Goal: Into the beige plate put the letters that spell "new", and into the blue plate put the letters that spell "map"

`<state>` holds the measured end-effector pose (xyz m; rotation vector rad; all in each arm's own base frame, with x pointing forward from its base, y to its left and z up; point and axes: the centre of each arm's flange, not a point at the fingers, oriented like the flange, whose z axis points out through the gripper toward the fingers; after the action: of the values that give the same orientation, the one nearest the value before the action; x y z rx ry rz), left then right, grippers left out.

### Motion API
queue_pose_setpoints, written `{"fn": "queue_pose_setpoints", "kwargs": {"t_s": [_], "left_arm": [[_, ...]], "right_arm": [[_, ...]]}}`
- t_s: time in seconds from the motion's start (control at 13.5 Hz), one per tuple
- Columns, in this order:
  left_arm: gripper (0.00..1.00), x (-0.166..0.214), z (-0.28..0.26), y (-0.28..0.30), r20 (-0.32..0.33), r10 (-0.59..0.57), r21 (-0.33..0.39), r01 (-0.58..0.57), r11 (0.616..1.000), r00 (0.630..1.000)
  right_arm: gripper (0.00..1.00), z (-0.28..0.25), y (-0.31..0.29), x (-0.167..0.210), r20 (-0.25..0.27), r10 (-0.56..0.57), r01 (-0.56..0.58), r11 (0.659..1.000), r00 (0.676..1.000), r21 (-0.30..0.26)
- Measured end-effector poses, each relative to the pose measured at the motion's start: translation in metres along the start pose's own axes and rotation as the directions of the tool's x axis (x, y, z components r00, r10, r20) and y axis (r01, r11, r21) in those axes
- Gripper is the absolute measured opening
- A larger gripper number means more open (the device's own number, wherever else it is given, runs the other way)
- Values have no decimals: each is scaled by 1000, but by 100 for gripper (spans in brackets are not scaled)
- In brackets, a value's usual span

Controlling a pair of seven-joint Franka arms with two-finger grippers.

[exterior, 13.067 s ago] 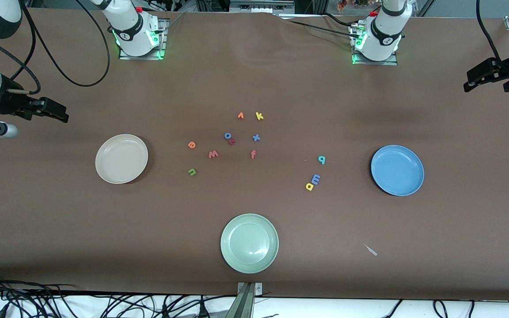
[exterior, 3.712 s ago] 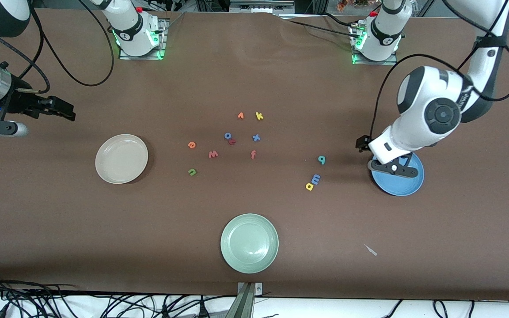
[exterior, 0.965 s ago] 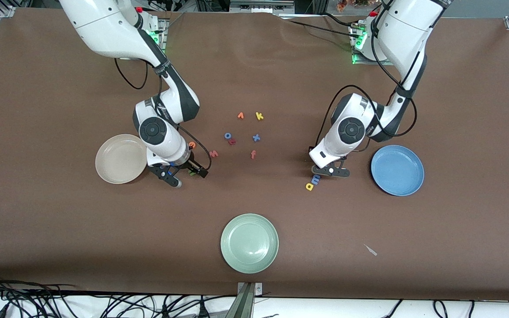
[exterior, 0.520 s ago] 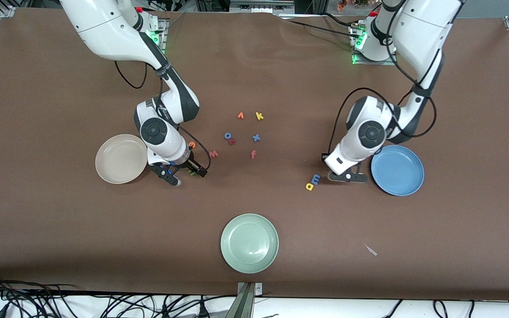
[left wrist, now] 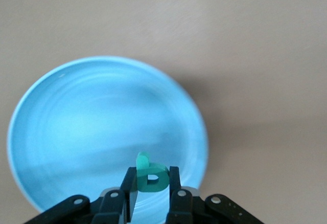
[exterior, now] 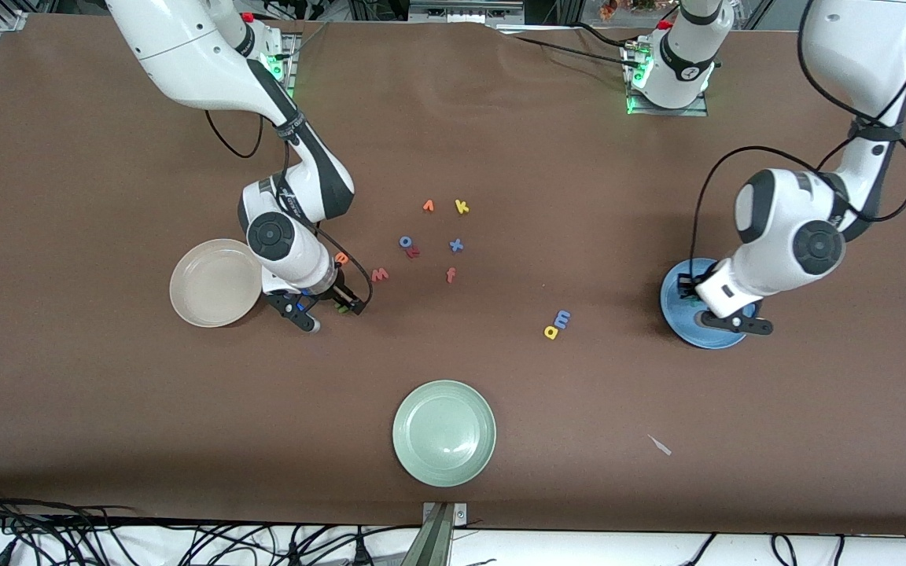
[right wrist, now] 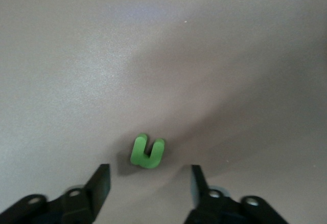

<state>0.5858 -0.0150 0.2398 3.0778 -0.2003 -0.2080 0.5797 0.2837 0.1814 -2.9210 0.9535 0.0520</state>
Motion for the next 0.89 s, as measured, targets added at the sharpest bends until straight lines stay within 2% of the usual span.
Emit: {"fn": "queue_pose_setpoints", "kwargs": {"t_s": [0.07, 0.37, 0.45, 0.59, 0.67, 0.89], "left_arm": [[28, -3, 3, -4, 8, 3, -2, -3, 1000, 1000], [42, -6, 14, -3, 14, 49, -5, -49, 999, 999], [52, -5, 15, -3, 7, 58, -4, -58, 998, 998], [71, -1, 13, 4, -17, 80, 1, -80, 997, 997], [76, 2, 12, 18, -31, 103, 5, -103, 995, 994], [78, 10, 10, 83, -91, 183, 3, -183, 983, 979]], "right_arm": [[66, 3, 0, 1, 1, 1, -1, 1000, 1000, -1], [58, 6, -1, 2, 0, 2, -2, 1000, 1000, 0], [53, 5, -1, 3, 0, 3, -3, 1000, 1000, 1], [51, 5, -1, 4, -1, 4, -4, 1000, 1000, 2], [51, 5, -1, 4, -1, 4, -4, 1000, 1000, 1], [51, 5, -1, 4, -1, 5, -5, 1000, 1000, 2]]}}
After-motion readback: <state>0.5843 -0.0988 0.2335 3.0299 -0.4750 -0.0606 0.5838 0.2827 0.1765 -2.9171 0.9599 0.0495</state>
